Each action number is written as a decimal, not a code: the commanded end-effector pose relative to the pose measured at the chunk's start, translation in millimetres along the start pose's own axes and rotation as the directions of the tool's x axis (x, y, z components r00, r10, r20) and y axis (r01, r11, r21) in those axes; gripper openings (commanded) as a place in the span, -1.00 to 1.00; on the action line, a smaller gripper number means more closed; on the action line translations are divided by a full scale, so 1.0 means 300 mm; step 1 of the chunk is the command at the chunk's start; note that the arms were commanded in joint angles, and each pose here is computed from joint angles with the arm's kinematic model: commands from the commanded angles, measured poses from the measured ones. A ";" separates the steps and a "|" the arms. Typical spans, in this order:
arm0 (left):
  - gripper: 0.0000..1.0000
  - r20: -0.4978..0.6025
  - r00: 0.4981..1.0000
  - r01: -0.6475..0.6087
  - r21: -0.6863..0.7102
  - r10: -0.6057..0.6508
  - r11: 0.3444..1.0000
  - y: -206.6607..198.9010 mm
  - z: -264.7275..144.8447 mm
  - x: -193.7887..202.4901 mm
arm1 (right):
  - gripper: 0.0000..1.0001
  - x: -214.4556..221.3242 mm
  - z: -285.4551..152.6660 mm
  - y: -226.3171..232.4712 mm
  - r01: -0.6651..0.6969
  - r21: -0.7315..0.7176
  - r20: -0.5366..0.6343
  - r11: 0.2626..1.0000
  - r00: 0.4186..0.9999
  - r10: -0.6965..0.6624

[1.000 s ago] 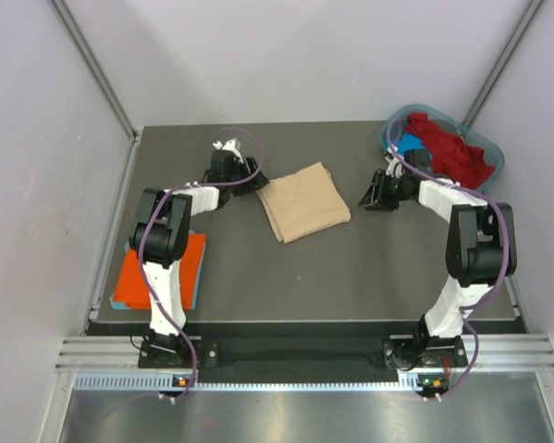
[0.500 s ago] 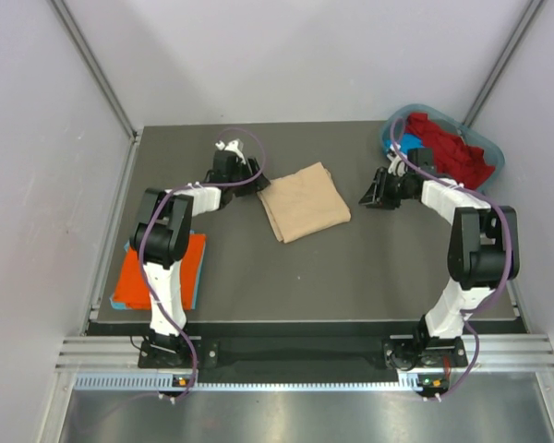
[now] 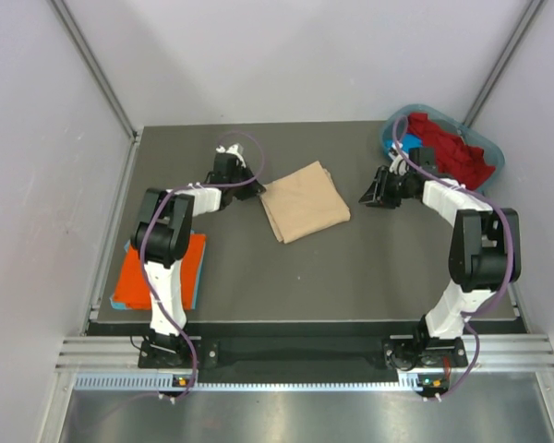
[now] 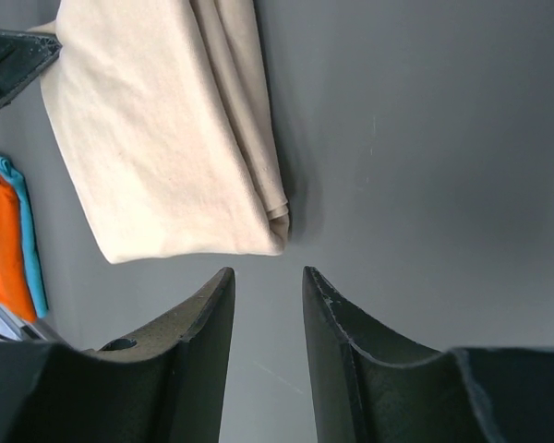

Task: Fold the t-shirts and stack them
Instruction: Neatly place the folded tshirt to the corner

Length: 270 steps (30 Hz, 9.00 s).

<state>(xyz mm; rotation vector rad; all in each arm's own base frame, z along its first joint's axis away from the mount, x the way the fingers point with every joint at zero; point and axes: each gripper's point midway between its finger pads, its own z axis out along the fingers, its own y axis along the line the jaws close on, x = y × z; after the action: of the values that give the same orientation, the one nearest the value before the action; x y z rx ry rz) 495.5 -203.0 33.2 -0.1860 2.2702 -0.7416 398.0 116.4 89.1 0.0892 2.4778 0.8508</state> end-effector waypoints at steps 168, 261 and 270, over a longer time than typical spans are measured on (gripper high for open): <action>-0.90 0.905 0.408 0.843 -0.424 -0.121 -0.332 0.756 -1.597 0.386 | -0.23 0.145 -0.035 0.356 0.142 -0.273 0.014 0.952 0.990 -0.143; -1.00 0.823 0.530 0.770 -0.568 -0.205 -0.291 0.783 -1.502 0.446 | 0.55 0.174 -0.058 0.408 0.175 -0.183 0.015 0.968 0.984 -0.175; -1.00 0.837 0.526 0.730 -0.535 -0.150 -0.426 0.822 -1.526 0.483 | 0.56 0.147 -0.088 0.441 0.188 -0.191 0.038 0.963 0.982 -0.184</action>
<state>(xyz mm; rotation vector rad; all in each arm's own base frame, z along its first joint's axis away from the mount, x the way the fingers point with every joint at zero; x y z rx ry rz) 92.7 146.0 49.0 -2.1091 1.6664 0.9462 325.2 207.7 127.4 -0.1497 2.4291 0.9712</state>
